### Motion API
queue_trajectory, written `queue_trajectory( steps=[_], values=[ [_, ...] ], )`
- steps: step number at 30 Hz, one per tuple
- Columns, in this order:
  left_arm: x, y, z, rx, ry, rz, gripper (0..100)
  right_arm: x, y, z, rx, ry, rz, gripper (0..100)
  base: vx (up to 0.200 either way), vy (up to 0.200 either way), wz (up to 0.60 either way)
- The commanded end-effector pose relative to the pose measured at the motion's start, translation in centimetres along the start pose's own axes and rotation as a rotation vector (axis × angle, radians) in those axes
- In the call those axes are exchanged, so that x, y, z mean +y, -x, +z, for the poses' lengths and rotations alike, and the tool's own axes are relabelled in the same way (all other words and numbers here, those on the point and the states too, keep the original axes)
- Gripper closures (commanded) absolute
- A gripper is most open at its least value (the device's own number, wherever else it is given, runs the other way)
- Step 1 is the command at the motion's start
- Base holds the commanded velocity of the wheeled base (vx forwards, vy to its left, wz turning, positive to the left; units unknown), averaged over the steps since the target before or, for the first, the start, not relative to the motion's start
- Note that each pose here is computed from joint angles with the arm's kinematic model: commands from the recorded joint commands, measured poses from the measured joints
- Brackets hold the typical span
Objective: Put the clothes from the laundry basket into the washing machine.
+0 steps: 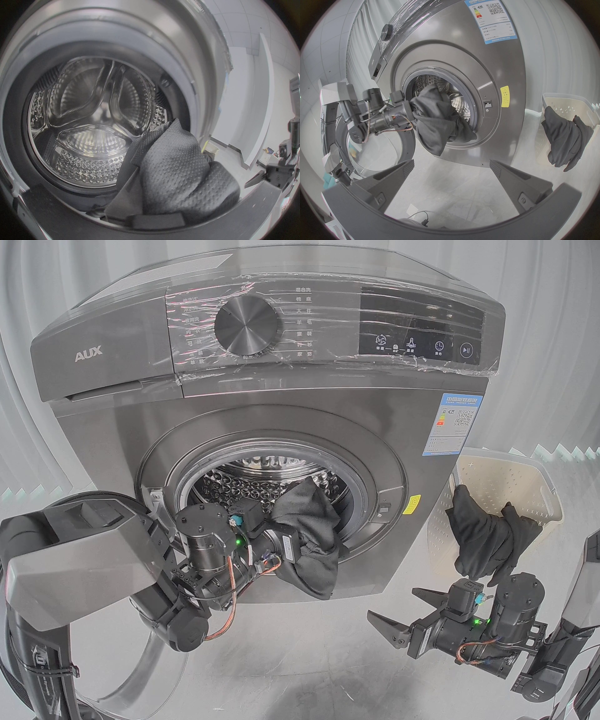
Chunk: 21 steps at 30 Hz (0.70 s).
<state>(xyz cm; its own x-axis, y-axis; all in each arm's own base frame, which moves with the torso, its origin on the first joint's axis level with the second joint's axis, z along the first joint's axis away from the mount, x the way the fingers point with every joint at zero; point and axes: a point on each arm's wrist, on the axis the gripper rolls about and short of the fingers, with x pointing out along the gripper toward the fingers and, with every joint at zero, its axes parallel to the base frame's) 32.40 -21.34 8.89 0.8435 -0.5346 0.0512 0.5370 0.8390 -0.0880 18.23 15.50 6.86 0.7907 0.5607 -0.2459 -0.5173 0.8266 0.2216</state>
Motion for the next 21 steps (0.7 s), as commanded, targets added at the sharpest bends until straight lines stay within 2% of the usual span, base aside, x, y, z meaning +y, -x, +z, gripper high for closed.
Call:
queue_trajectory(
  steps=[1,2,3,4,12,16,19,21],
  values=[
    [1.9,-1.9,-1.4,0.015,-0.007,0.049,100,0.0,0.1,0.3,-0.015,-0.003,0.001,0,0.0,0.0,0.0],
    [1.9,-1.9,-1.4,0.015,-0.007,0.049,100,0.0,0.1,0.3,-0.015,-0.003,0.001,0,0.0,0.0,0.0],
    [2.8,-2.9,-1.2,0.001,-0.012,0.073,100,-0.1,0.1,0.3,-0.012,-0.002,0.0,0,0.0,0.0,0.0],
    [3.1,-3.5,-1.1,-0.003,-0.011,0.08,100,0.0,0.1,0.3,-0.012,-0.002,0.002,0,0.0,0.0,0.0],
    [3.8,-6.5,-1.3,-0.02,-0.01,0.12,100,-0.1,0.1,0.2,-0.011,-0.004,-0.002,0,0.0,0.0,0.0],
    [4.6,-8.0,-1.6,-0.051,-0.012,0.148,100,0.0,0.1,0.2,-0.007,-0.003,0.0,0,0.0,0.0,0.0],
    [5.5,-8.7,-2.1,-0.049,-0.014,0.167,100,-0.1,0.1,0.2,-0.009,-0.004,-0.001,0,0.0,0.0,0.0],
    [5.6,-9.3,-2.4,-0.053,-0.012,0.173,100,-0.1,0.1,0.2,-0.008,-0.004,-0.003,0,0.0,0.0,0.0]
  ],
)
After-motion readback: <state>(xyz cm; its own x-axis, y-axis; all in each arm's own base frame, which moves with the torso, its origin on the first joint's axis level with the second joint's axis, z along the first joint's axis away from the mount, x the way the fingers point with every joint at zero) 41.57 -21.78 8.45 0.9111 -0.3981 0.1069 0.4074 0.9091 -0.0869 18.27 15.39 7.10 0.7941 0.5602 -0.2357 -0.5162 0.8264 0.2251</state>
